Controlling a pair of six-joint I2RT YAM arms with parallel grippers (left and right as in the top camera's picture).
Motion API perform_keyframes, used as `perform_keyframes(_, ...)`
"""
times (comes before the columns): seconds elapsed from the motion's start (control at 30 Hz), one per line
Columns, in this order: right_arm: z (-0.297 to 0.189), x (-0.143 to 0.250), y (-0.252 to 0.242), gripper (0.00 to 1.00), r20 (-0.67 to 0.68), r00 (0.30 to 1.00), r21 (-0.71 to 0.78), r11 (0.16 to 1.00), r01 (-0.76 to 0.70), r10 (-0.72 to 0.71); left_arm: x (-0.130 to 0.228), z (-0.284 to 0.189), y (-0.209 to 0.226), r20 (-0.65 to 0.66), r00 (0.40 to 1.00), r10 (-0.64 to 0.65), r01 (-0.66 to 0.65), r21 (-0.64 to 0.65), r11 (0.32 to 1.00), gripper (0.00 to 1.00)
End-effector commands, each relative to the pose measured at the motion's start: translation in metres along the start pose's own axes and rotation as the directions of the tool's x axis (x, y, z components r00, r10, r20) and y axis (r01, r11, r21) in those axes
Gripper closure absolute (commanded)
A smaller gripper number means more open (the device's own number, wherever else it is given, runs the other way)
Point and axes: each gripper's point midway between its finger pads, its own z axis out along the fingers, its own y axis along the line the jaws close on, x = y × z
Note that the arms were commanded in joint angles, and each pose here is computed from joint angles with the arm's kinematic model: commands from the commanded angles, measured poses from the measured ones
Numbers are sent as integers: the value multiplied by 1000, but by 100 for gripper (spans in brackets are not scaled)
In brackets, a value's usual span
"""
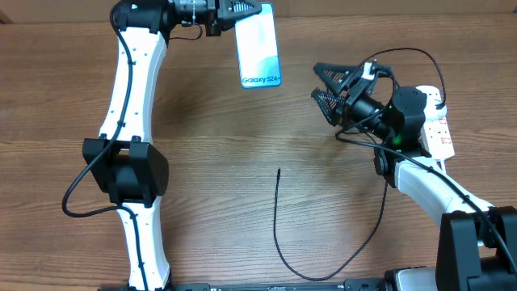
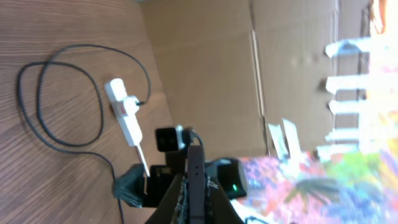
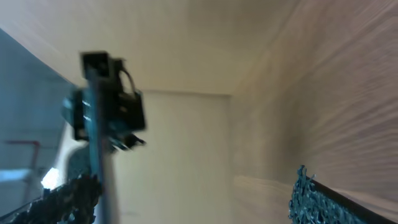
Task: Plug charger to phone and switch on socket
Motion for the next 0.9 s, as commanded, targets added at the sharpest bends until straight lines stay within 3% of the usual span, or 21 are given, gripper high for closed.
perform_keyframes(0.0,-1,15,9,0,-89,973,-39,977,210,-213,12,-14,-27,-51,990,128,-123,98,988,96)
perform_keyframes(0.23,-2,30,11,0,-167,918,-93,933,347,-358,7,-30,-24,-18,976,219,-216,98,971,96)
perform_keyframes(0.4,3,26,2,0,-212,896,-16,918,395,-390,2,-41,-22,5,972,234,-234,87,968,96)
perform_keyframes(0.6,-1,0,-28,0,-221,892,274,853,444,-394,-4,-53,-18,29,972,233,-234,71,970,96)
perform_keyframes(0.8,-34,-31,-64,0,-213,887,607,656,449,-410,-9,-56,-13,52,972,231,-233,39,972,96)
perform_keyframes(0.83,-42,-34,-71,2,-217,885,654,612,444,-411,-9,-56,-13,54,972,230,-232,36,972,96)
perform_keyframes(0.87,-48,-36,-77,19,-222,885,686,580,439,-409,-10,-56,-12,56,971,230,-232,32,972,96)
